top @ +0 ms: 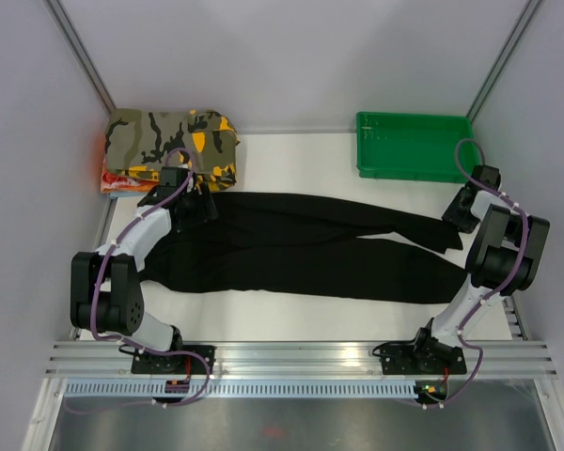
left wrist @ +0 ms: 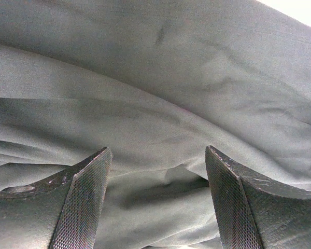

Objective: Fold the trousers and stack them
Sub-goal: Flatten the trousers out

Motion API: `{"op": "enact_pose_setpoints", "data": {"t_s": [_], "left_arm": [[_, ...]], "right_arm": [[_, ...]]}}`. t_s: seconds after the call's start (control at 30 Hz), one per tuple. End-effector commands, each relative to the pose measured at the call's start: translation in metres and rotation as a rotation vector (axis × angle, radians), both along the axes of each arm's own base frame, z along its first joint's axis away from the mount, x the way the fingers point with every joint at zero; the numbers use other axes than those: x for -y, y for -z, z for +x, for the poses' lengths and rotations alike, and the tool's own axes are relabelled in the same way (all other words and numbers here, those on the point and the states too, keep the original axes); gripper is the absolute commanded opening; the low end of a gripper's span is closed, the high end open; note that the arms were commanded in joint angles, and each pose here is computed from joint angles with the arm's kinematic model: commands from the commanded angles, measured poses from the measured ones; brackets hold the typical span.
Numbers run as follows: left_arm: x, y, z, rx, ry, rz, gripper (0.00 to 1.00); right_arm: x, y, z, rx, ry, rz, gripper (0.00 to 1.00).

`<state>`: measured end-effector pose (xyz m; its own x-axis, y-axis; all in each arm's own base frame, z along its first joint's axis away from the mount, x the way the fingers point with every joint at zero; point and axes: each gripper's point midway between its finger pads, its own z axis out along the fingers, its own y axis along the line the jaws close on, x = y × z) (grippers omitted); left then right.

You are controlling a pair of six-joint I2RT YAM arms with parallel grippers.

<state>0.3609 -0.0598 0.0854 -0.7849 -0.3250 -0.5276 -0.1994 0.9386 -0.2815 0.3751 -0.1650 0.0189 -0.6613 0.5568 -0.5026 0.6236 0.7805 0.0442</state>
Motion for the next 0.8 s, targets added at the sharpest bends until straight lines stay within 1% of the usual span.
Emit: {"op": "enact_pose_setpoints", "data": {"t_s": [0.0, 0.03, 0.1, 0.13, 0.2, 0.23, 0.3, 0.33, 0.4, 0.43, 0.47, 0.5, 0.57, 0.6, 0.7, 0.77], "left_arm": [[0.003, -0.015, 0.007, 0.063, 0.009, -0.022, 0.79], [0.003, -0.016, 0.008, 0.064, 0.009, -0.022, 0.79], [0.002, -0.015, 0.008, 0.063, 0.007, -0.022, 0.79], [0.002, -0.015, 0.008, 0.063, 0.006, -0.022, 0.79], [0.001, -0.014, 0.008, 0.063, 0.004, -0.022, 0.79], [0.001, -0.015, 0.009, 0.064, 0.004, -0.022, 0.79], [0.000, -0.015, 0.009, 0.065, 0.005, -0.020, 0.79], [0.000, -0.017, 0.009, 0.068, 0.004, -0.020, 0.79], [-0.001, -0.018, 0.010, 0.072, 0.003, -0.020, 0.79], [-0.001, -0.019, 0.011, 0.076, 0.002, -0.020, 0.79], [-0.002, -0.018, 0.012, 0.072, -0.002, -0.019, 0.79], [-0.003, -0.021, 0.013, 0.077, -0.003, -0.019, 0.79], [-0.003, -0.020, 0.014, 0.069, -0.009, -0.021, 0.79], [-0.004, -0.022, 0.017, 0.074, -0.010, -0.019, 0.79], [-0.008, -0.024, 0.020, 0.073, -0.018, -0.013, 0.79], [-0.012, -0.025, 0.022, 0.075, -0.027, -0.011, 0.79]], "right_arm": [[-0.003, 0.005, 0.005, 0.021, -0.016, 0.018, 0.46], [-0.004, 0.007, 0.005, 0.019, -0.019, 0.021, 0.42], [-0.004, 0.008, 0.004, 0.016, -0.024, 0.023, 0.39], [-0.004, 0.008, 0.004, 0.014, -0.030, 0.020, 0.30], [-0.004, 0.006, 0.003, 0.009, -0.032, 0.021, 0.14], [-0.003, -0.002, 0.007, 0.026, -0.031, 0.014, 0.01], [0.000, -0.013, 0.009, 0.035, -0.022, 0.003, 0.00], [0.005, -0.031, 0.017, 0.073, -0.018, -0.016, 0.00], [0.007, -0.053, 0.024, 0.104, -0.020, -0.031, 0.00], [0.012, -0.078, 0.036, 0.158, -0.022, -0.054, 0.00], [0.014, -0.090, 0.040, 0.173, -0.021, -0.060, 0.00], [0.018, -0.116, 0.052, 0.230, -0.020, -0.079, 0.00], [0.018, -0.139, 0.063, 0.284, -0.026, -0.080, 0.00], [0.019, -0.158, 0.073, 0.329, -0.037, -0.081, 0.00], [0.022, -0.175, 0.093, 0.369, -0.059, -0.080, 0.01], [0.023, -0.168, 0.097, 0.338, -0.068, -0.062, 0.01]]}}
